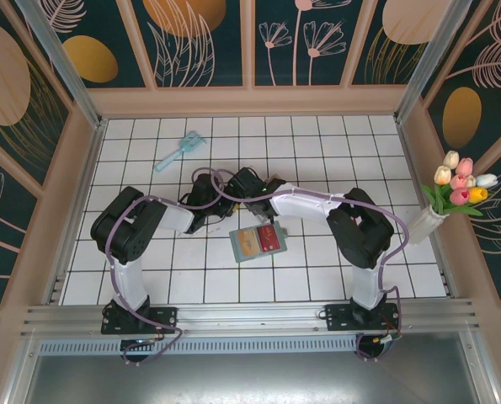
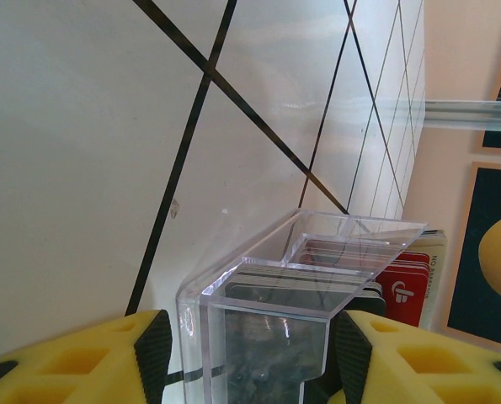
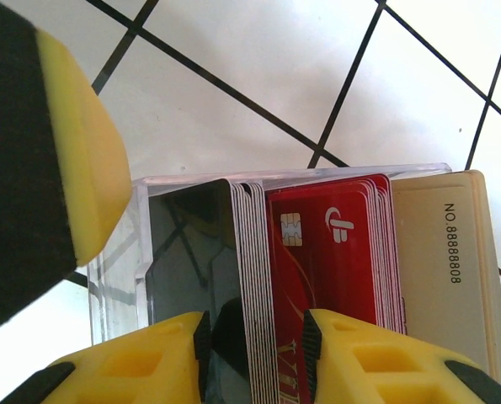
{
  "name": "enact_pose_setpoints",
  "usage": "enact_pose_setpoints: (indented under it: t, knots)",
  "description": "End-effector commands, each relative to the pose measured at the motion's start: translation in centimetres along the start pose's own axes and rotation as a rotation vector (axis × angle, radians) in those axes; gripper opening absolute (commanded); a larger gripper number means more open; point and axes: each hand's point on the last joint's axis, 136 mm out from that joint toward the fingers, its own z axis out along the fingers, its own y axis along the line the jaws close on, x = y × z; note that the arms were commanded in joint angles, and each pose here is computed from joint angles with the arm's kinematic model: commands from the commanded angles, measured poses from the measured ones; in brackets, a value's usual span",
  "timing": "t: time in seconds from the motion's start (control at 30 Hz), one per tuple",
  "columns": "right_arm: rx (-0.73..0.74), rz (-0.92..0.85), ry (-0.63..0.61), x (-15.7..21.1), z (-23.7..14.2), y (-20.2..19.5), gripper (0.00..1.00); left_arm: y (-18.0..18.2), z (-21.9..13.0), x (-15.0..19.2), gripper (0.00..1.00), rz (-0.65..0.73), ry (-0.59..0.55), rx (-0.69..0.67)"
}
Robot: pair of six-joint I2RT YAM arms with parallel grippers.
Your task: Put the credit cards into the card holder
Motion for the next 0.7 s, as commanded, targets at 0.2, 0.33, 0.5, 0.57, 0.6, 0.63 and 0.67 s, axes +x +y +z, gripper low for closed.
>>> enact_pose_setpoints:
  t: [0.2,0.33,0.5,0.57,0.6,0.63,0.67]
  knots:
    - [0.017,0.002,-0.018,-0.9,-1.3,-1.1,0.26,2.0,0.2,0.3,0.57,-0.004,-0.003,-0.06]
    - [0.016,0.008,-0.024,-1.1,-1.6,-1.3,0.2,2.0,-0.2,0.1,0.57,0.004,-0.015,-0.068]
    - [0.007,0.028,-0.044,-1.7,-2.5,-1.7,0.15,1.8,-0.7,-0.1,0.58,0.022,-0.029,-0.079]
    - [-0.003,0.037,-0.052,-1.8,-2.9,-1.8,0.11,1.6,-0.9,-0.2,0.58,0.03,-0.038,-0.081]
    - [-0.016,0.043,-0.054,-1.8,-3.1,-1.7,0.08,1.5,-1.1,-0.2,0.58,0.035,-0.041,-0.083]
    - [-0.028,0.051,-0.055,-1.8,-3.2,-1.7,0.07,1.4,-1.2,-0.3,0.58,0.037,-0.044,-0.084]
    - [-0.034,0.06,-0.056,-1.9,-3.3,-1.8,0.08,1.4,-1.3,-0.3,0.58,0.039,-0.048,-0.086]
